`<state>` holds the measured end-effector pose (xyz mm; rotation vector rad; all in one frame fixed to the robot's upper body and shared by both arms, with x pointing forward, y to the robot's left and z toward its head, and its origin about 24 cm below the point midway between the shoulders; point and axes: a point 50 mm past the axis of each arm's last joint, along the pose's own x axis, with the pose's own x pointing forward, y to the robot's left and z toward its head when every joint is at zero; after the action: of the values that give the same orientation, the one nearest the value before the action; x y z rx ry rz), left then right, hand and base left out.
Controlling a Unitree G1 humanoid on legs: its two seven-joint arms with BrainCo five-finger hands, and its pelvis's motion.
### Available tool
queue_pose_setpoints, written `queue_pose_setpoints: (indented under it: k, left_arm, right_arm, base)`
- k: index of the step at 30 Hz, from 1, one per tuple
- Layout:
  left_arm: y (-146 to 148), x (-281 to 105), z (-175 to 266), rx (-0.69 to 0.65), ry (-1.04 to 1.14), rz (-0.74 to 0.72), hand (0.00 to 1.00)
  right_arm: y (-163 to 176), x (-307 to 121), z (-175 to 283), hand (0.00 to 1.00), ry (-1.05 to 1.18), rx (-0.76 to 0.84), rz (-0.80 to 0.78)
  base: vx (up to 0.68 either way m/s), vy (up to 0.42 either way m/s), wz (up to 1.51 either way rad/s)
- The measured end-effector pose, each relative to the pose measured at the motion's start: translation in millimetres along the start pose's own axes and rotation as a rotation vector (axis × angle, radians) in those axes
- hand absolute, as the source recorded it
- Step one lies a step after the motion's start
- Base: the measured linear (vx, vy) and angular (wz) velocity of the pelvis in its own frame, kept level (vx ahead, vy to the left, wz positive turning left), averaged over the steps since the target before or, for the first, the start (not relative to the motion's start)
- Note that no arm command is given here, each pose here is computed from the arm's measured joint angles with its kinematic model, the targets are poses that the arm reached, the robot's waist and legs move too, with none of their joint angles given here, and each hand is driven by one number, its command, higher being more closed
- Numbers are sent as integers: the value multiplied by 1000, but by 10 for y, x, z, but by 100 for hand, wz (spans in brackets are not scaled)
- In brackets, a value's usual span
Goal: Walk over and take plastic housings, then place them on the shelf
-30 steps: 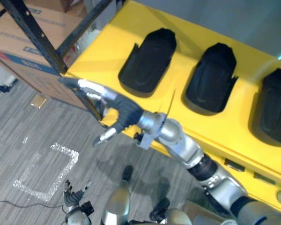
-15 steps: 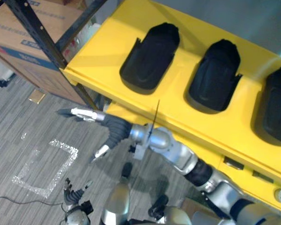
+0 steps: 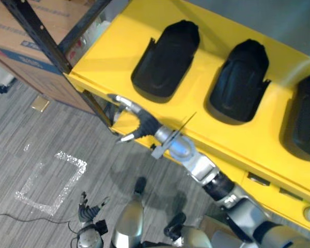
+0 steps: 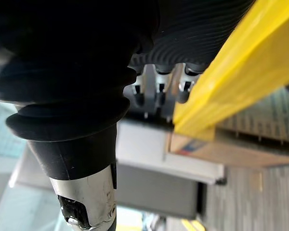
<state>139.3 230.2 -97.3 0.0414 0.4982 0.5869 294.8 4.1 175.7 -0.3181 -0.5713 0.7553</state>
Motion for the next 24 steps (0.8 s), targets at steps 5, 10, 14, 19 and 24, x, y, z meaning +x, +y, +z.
queue_pose_setpoints:
  k: [5, 10, 14, 19, 24]
  left_arm:
    - [-33, -6, 1, -4, 2, -20, 0]
    - [-35, -7, 1, -12, 5, -20, 0]
    - [-36, -5, 12, -15, 0, -20, 0]
    - [-39, -5, 15, -15, -1, -23, 0]
    - [-43, -4, 24, -16, -4, -25, 0]
  right_arm:
    - [-143, 21, -61, 0, 24, -9, -61]
    - [-290, 31, -49, 0, 24, -27, -99]
    - [-336, 45, -33, 0, 20, -39, -102]
    - [-354, 49, -108, 0, 55, -45, -107]
    - [-384, 56, -179, 0, 88, -67, -114]
  base:
    - [-43, -18, 1]
    - [-7, -5, 1]
    - [-26, -22, 0]
    - [-28, -34, 3]
    - [-29, -28, 1]
